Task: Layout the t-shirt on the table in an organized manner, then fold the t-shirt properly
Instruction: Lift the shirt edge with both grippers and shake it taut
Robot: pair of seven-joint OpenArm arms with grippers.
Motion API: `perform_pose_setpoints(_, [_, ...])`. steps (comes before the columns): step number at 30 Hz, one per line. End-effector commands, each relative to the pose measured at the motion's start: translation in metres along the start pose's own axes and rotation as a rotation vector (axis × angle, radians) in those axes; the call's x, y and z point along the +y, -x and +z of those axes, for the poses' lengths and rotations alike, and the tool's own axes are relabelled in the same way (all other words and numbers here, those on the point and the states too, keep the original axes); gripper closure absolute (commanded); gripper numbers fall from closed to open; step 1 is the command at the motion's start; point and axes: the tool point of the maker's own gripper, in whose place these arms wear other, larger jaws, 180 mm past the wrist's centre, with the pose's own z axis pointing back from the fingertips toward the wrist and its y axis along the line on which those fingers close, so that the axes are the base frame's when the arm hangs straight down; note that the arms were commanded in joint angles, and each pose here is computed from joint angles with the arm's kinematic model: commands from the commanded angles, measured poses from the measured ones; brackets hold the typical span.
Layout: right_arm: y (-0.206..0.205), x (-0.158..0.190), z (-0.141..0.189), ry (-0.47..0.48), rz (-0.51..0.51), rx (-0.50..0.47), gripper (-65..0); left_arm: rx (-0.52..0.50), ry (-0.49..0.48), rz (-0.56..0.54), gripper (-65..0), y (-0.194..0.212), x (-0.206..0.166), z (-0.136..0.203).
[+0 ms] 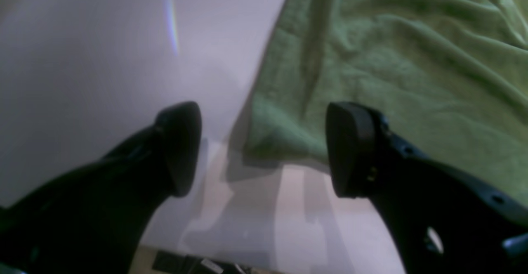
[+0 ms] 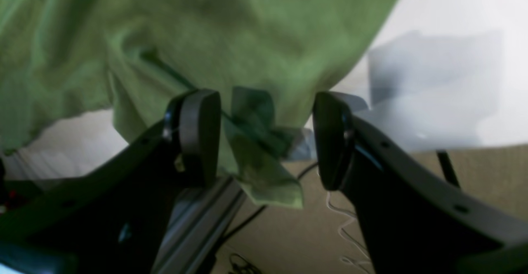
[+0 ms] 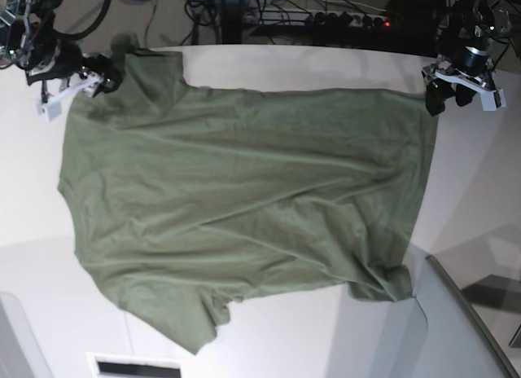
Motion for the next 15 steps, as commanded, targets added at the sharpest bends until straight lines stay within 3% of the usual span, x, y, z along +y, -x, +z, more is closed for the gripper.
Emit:
perform_pose_setpoints(1, [0.004,-0.007,-0.001,0.031,0.001,0.016,-34.1,-0.042,0.004,-0.012,-43.9,-0.015,0.004,0.002])
perform_pose_setpoints(8, [0.005,-0.006,-0.002,0.027,-0.007,0.017,-33.0,-0.043,0.003,-0.013,-43.9,-0.016,0.004,0.002])
perform_pose_setpoints(15, [0.006,-0.008,-0.002,0.030,-0.012,0.018,-6.0,-0.014,-0.012,0.020,-43.9,-0.002,0.010,-0.001])
